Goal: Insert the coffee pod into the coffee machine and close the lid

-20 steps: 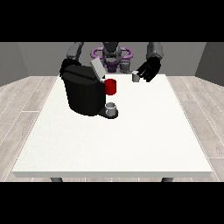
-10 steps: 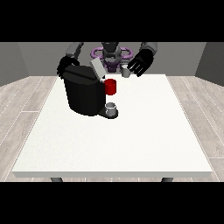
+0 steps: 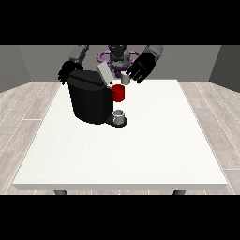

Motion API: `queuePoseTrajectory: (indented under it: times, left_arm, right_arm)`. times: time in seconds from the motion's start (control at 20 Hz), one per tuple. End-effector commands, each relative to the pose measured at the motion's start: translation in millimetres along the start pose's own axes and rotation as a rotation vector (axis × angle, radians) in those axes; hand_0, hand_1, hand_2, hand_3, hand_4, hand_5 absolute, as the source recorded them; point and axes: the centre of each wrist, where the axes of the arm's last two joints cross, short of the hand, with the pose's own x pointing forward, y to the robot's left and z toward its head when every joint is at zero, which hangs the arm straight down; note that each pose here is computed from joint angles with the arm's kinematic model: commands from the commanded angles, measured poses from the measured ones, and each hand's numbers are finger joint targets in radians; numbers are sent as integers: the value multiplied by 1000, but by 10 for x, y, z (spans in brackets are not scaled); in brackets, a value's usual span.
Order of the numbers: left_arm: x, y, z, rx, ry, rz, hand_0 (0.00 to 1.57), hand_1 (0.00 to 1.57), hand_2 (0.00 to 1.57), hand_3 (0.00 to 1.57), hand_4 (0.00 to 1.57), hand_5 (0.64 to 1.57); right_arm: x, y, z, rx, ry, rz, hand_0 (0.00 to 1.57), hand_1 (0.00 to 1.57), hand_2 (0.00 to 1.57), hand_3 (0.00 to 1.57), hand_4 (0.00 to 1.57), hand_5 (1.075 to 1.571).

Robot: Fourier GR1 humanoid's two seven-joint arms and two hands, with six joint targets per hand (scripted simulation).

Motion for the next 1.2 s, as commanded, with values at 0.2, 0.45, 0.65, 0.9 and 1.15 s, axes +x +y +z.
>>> queuePoseTrajectory:
  times: [0.2, 0.45, 0.65, 0.9, 1.15]
  left_arm:
    - [72, -68, -54, 13, -3, 6, 1307, 1307, 1328, 1239, 487, 1571]
    - [281, -82, -134, -11, -22, -24, 1326, 1326, 1335, 1233, 503, 1571]
    - [157, -260, -77, -32, -41, -1, 1260, 1260, 1298, 1208, 511, 1571]
    - [194, -85, -112, -35, -30, -28, 1185, 1185, 1264, 1195, 497, 1571]
    - [127, -95, -90, -45, -40, -17, 1204, 1204, 1279, 1208, 521, 1571]
  right_arm:
    - [111, -66, -44, -18, -14, 0, 0, 0, 0, 0, 481, 1571]
    - [95, -32, -100, -49, -15, -9, 0, 0, 0, 0, 530, 1571]
    - [-38, -112, 31, -60, -6, -26, 0, 0, 0, 0, 512, 1571]
    - [-27, -52, 48, -53, -21, -16, 0, 0, 0, 0, 538, 1571]
    - [14, -183, 6, -57, -40, -21, 0, 0, 0, 0, 462, 1571]
